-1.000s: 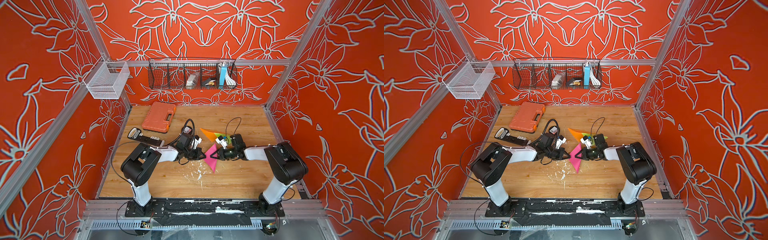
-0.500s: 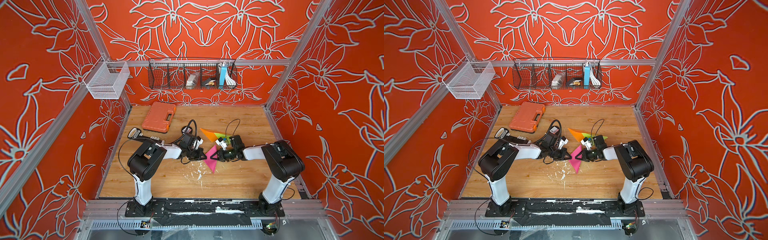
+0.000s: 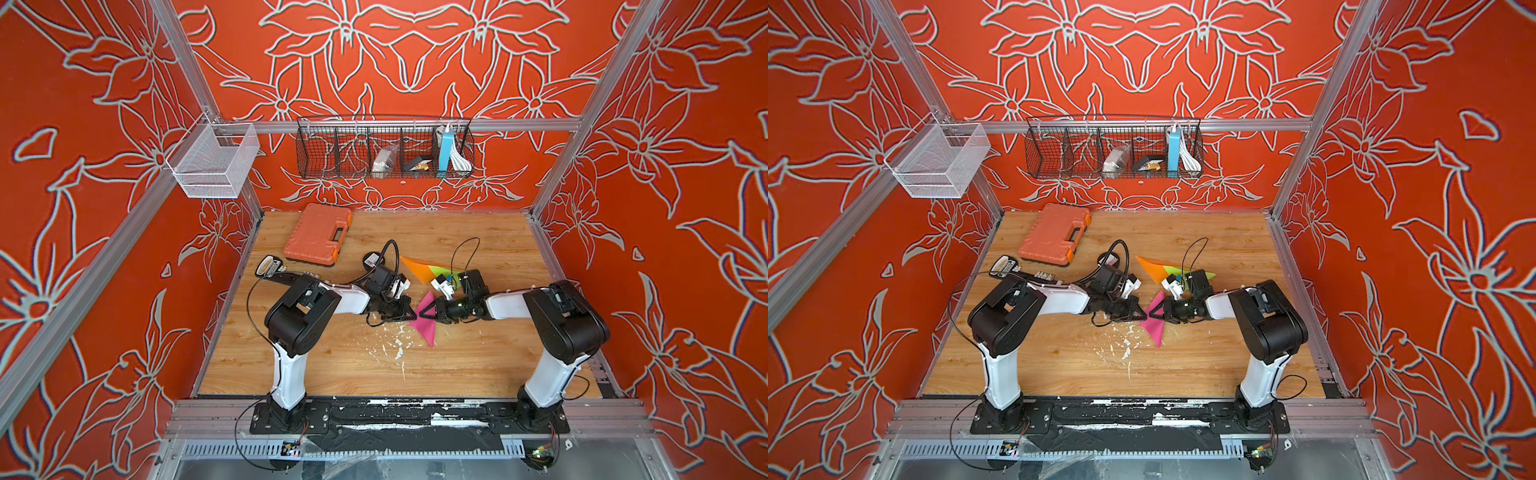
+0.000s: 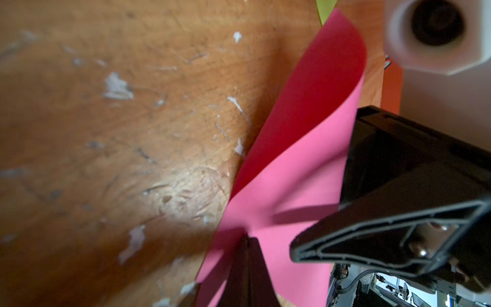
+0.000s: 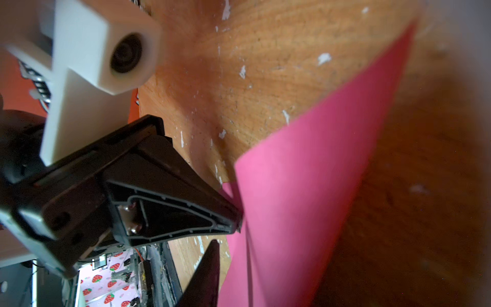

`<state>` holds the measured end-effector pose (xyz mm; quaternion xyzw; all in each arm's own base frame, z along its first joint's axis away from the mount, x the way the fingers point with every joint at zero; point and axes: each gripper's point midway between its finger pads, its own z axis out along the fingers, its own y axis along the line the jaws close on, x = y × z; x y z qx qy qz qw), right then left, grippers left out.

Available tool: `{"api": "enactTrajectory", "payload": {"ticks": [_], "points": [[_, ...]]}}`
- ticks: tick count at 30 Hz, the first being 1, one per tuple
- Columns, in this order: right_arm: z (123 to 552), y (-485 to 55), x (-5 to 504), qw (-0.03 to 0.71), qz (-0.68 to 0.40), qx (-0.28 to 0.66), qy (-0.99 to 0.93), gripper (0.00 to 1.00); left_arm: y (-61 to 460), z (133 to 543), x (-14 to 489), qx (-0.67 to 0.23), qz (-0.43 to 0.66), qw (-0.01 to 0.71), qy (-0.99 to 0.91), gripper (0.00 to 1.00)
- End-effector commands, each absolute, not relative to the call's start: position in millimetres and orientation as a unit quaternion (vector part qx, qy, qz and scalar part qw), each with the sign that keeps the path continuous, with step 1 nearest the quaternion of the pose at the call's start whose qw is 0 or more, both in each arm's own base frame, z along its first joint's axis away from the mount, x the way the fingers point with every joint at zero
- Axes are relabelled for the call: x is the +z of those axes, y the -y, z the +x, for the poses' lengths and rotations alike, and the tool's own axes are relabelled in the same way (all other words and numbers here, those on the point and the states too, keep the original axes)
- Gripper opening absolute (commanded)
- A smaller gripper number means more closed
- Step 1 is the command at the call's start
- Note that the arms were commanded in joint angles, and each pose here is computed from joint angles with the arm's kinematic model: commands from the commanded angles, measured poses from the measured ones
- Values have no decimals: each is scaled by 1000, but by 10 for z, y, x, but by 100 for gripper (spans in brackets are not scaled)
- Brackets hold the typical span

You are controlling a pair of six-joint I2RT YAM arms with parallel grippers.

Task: Fold the square paper diagonally
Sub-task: Fold the paper at the center of the board.

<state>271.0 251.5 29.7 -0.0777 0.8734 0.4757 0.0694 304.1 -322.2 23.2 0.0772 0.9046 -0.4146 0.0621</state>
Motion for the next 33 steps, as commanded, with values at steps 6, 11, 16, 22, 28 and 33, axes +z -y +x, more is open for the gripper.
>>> {"api": "enactTrajectory", "payload": {"ticks": [6,11,16,22,28,33], "points": [[2699,-2441,190,57,-63,444,-892,45,3056,2912,-131,-352,53,16,-935,0],[2715,-2415,274,62,-64,446,-890,53,3022,2889,-175,-340,52,10,-939,0],[2732,-2299,360,74,-52,454,-886,54,3000,2898,-182,-334,50,12,-941,0],[2654,-2290,425,77,-55,482,-871,45,2994,2898,-198,-331,48,10,-942,0],[2561,-2315,543,87,-72,505,-856,40,2982,2905,-212,-327,46,11,-944,0],[2568,-2313,649,100,-73,509,-852,36,2978,2905,-220,-324,44,10,-945,0]]}}
